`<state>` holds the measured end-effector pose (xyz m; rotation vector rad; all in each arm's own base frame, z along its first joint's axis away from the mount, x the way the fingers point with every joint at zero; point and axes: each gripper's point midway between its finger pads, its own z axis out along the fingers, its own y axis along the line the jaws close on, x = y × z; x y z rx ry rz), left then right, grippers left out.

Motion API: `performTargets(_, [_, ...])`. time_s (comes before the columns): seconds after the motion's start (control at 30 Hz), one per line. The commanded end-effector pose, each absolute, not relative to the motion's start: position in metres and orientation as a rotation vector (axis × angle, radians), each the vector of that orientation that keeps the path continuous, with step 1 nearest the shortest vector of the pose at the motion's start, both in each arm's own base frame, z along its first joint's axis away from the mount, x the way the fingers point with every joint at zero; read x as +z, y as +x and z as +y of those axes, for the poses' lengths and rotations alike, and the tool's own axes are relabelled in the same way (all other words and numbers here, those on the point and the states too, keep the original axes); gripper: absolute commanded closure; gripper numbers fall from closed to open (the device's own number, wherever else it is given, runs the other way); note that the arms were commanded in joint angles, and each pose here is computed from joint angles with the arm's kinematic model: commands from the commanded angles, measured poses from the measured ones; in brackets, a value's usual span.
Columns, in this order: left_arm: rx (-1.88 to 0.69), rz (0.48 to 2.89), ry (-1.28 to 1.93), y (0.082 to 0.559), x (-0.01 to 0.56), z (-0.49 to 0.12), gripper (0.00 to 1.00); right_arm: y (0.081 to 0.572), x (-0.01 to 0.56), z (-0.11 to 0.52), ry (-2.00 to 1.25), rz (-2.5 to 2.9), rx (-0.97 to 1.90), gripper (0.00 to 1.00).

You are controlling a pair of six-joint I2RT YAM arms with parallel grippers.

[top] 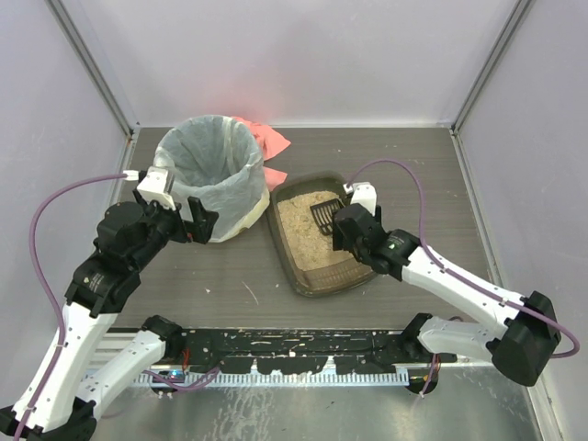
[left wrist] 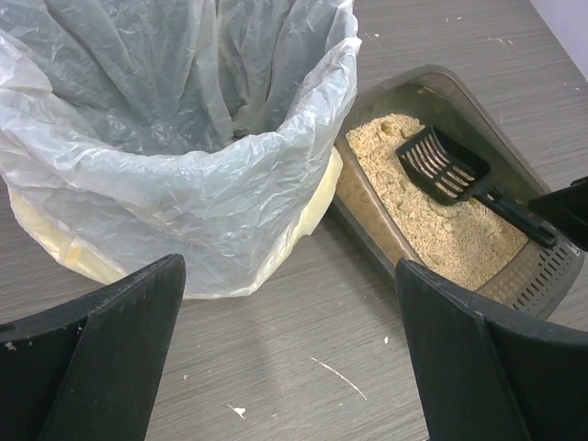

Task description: Clean the litter box

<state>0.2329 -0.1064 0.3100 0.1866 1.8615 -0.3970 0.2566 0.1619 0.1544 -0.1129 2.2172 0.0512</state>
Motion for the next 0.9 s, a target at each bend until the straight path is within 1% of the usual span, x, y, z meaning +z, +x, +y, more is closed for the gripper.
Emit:
performTargets(0.0, [-0.432,1.812,0.19,0.236,0.322,-0.112,0.02,0.259,0.145,0.162,-0.174,2.258,0.091,0.31])
performTargets(0.23, [-0.452,1.82,0.213,0.236,0.32,-0.117,0.01,0.269,0.115,0.155,-0.193,2.334,0.073,0.38])
performTargets(0.47, [-0.482,1.838,0.243,0.236,0.317,-0.124,0.0,0.27,0.092,0.155,-0.246,2.395,0.074,0.41])
performTargets(0.7, [-0.506,1.844,0.264,0.236,0.315,-0.129,0.0,0.266,0.078,0.16,-0.268,2.41,0.118,0.56])
performTargets(0.87, [-0.544,1.85,0.301,0.235,0.315,-0.137,0.02,0.268,0.08,0.161,-0.281,2.381,0.133,0.7])
